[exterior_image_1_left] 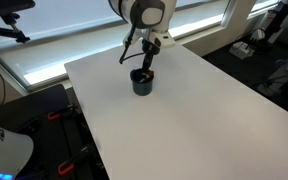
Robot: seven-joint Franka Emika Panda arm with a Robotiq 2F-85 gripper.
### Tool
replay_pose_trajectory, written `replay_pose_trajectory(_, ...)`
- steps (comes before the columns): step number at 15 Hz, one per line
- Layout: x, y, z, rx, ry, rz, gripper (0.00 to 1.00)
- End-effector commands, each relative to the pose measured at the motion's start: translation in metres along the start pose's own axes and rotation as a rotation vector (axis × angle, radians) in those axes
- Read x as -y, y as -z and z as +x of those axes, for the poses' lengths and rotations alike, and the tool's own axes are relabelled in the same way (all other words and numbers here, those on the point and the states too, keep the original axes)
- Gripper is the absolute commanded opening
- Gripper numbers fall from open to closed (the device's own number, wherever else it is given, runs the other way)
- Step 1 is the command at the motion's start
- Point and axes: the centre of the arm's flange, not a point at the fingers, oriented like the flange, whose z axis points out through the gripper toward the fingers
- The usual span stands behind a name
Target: Remove the red marker from the mug.
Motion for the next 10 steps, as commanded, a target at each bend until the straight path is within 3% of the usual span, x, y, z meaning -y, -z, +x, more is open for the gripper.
replay_pose_trajectory(1,-0.009,0.039,-0.02,0.037,0.033,-0.013,1.0)
replay_pose_trajectory(6,-0.013,0.066,-0.025,0.032,0.047,-0.022,1.0)
replay_pose_trajectory(10,-0.004,0.06,-0.015,0.026,0.024,-0.011,1.0)
